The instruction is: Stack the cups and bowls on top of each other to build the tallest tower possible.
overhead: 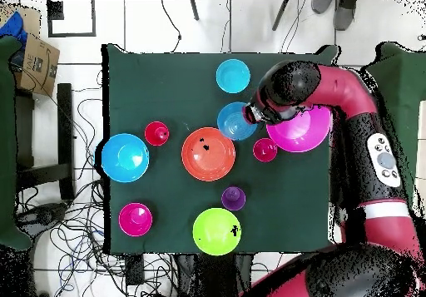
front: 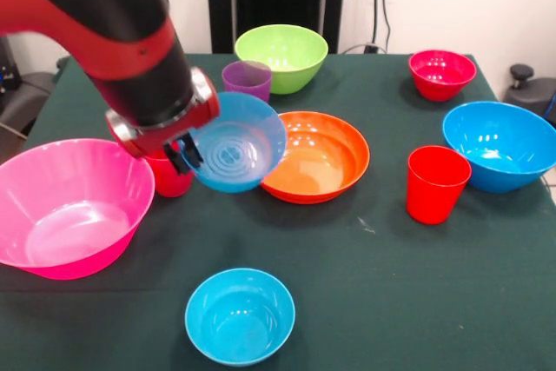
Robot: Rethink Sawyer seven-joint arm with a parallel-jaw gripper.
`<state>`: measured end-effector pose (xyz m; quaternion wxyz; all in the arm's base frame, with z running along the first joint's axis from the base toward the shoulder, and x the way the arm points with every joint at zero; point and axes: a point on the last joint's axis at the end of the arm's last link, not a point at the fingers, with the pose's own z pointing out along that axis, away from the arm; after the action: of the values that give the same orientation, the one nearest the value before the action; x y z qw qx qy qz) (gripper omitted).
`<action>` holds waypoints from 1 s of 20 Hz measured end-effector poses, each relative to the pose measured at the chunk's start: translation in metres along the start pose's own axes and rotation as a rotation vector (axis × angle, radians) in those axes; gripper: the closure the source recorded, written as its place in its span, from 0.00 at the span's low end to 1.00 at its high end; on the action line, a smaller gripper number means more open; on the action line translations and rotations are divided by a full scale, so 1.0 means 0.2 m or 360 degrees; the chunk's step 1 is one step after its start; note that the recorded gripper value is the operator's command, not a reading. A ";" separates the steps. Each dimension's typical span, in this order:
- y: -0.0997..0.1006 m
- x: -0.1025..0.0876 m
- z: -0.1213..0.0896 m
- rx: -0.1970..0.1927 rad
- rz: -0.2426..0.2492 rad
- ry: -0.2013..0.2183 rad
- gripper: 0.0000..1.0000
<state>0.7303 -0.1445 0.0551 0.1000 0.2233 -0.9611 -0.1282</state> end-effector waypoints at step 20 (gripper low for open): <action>-0.12 -0.08 -0.08 0.0000 0.0053 -0.0036 1.00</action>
<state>0.7570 -0.1608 0.0606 0.0913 0.2058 -0.9658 -0.1288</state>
